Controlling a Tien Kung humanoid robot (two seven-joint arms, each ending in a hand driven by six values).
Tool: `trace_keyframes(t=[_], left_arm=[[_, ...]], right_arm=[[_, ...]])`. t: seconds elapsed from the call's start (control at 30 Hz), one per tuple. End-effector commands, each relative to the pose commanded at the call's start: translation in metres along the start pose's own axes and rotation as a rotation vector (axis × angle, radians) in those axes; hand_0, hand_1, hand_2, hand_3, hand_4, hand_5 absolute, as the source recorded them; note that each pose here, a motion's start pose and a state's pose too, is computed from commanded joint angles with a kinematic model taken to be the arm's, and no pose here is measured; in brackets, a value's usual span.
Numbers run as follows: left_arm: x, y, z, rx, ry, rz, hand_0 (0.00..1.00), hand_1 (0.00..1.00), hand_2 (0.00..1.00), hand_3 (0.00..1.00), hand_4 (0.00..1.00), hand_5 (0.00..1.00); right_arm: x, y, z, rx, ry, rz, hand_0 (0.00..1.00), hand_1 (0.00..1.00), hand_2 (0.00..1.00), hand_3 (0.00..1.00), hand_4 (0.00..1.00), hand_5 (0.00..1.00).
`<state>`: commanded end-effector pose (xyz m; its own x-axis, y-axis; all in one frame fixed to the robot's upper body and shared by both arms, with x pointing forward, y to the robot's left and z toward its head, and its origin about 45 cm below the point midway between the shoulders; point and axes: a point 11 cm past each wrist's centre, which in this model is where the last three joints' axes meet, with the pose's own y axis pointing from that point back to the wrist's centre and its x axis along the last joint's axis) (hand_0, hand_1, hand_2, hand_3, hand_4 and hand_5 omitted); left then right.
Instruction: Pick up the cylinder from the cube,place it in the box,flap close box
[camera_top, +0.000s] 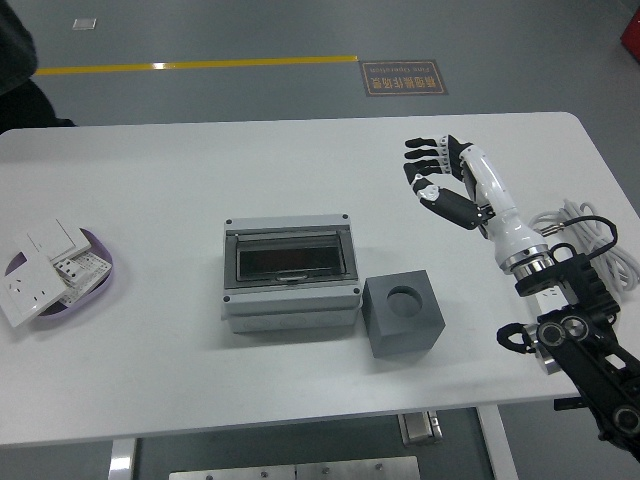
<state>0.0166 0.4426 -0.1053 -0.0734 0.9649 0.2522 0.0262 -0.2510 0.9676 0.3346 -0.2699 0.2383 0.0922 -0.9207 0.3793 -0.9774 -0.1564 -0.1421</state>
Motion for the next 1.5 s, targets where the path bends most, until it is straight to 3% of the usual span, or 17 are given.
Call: trace_keyframes(t=[0.37, 0.57, 0.7, 1.17, 1.2, 1.37, 1.4, 1.5], left_arm=[[0.009, 0.001, 0.001, -0.002, 0.001, 0.015, 0.638, 0.662, 0.575, 0.637, 0.722, 0.271], [0.011, 0.001, -0.007, 0.012, 0.006, 0.017, 0.638, 0.662, 0.575, 0.636, 0.724, 0.273], [0.008, 0.000, -0.009, 0.011, 0.019, 0.012, 0.638, 0.662, 0.576, 0.636, 0.724, 0.274], [-0.002, -0.001, -0.006, 0.003, 0.043, -0.004, 0.639, 0.662, 0.575, 0.636, 0.726, 0.279], [-0.002, -0.001, -0.006, 0.002, 0.043, -0.004, 0.639, 0.662, 0.576, 0.637, 0.725, 0.277], [-0.002, -0.001, -0.004, -0.002, 0.043, -0.005, 0.639, 0.662, 0.576, 0.637, 0.725, 0.277], [-0.002, -0.001, -0.004, -0.002, 0.043, -0.005, 0.638, 0.662, 0.575, 0.637, 0.725, 0.279], [-0.002, -0.001, -0.004, -0.002, 0.045, -0.005, 0.638, 0.662, 0.575, 0.637, 0.725, 0.279]], right_arm=[[0.094, 0.046, 0.030, -0.080, -0.023, 0.302, 0.605, 0.608, 0.642, 0.682, 0.580, 0.308], [0.129, 0.057, 0.027, -0.062, -0.019, 0.413, 0.600, 0.602, 0.637, 0.676, 0.579, 0.306], [0.134, 0.057, 0.027, -0.043, -0.049, 0.445, 0.596, 0.600, 0.637, 0.674, 0.579, 0.304], [0.123, 0.051, 0.032, 0.045, -0.284, 0.446, 0.596, 0.599, 0.637, 0.674, 0.596, 0.293], [0.123, 0.051, 0.033, 0.044, -0.289, 0.448, 0.611, 0.619, 0.667, 0.678, 0.662, 0.293], [0.125, 0.053, 0.037, 0.031, -0.298, 0.464, 0.611, 0.619, 0.667, 0.678, 0.662, 0.293], [0.126, 0.053, 0.037, 0.029, -0.297, 0.468, 0.615, 0.633, 0.675, 0.684, 0.754, 0.238], [0.128, 0.055, 0.039, 0.021, -0.289, 0.480, 0.615, 0.633, 0.675, 0.684, 0.754, 0.238]])
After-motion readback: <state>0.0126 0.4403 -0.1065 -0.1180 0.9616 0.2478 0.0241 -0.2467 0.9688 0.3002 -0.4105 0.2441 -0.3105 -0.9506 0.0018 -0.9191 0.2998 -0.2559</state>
